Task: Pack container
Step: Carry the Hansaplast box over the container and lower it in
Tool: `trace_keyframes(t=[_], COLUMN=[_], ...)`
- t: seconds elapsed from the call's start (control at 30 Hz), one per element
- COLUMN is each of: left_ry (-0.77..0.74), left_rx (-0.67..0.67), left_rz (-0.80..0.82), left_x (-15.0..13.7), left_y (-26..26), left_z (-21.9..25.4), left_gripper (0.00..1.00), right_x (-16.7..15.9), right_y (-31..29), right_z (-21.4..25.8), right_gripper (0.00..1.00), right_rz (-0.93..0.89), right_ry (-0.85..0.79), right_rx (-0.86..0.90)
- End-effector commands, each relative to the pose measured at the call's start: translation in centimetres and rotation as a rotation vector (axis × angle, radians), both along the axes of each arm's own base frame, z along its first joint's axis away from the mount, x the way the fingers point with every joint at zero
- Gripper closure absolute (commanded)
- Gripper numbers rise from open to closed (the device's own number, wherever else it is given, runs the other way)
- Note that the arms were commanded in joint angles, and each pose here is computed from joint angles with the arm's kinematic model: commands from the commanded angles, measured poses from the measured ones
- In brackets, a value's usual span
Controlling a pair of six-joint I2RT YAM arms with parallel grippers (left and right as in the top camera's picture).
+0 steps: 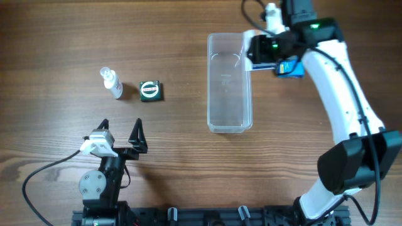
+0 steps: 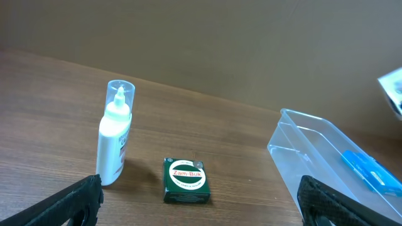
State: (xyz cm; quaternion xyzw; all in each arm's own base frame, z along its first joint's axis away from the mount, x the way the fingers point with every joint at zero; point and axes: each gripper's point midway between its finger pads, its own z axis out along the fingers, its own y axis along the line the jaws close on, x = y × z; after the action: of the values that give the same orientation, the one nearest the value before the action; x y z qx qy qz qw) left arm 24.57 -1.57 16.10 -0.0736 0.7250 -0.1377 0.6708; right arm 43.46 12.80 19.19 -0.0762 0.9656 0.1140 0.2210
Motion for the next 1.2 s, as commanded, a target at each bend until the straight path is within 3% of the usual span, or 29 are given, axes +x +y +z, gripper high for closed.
trace_keyframes(t=[0.0, 0.5, 1.17], left_ry=[0.003, 0.003, 0.003], left_rx=[-0.012, -0.012, -0.012], left_rz=[0.019, 0.019, 0.019], left_x=[0.0, 0.0, 0.0], left_y=[0.4, 0.4, 0.4], left_z=[-0.2, -0.2, -0.2], left_gripper=[0.0, 0.0, 0.0], right_x=[1.1, 4.7, 5.5], right_y=[1.6, 5.3, 6.5], right_z=[0.5, -6.0, -11.1], right_gripper=[0.36, 0.36, 0.31], right_rz=[-0.096, -0.136, -0.121], right_ry=[-0.05, -0.045, -0.009], right_rx=[-0.023, -0.042, -0.095])
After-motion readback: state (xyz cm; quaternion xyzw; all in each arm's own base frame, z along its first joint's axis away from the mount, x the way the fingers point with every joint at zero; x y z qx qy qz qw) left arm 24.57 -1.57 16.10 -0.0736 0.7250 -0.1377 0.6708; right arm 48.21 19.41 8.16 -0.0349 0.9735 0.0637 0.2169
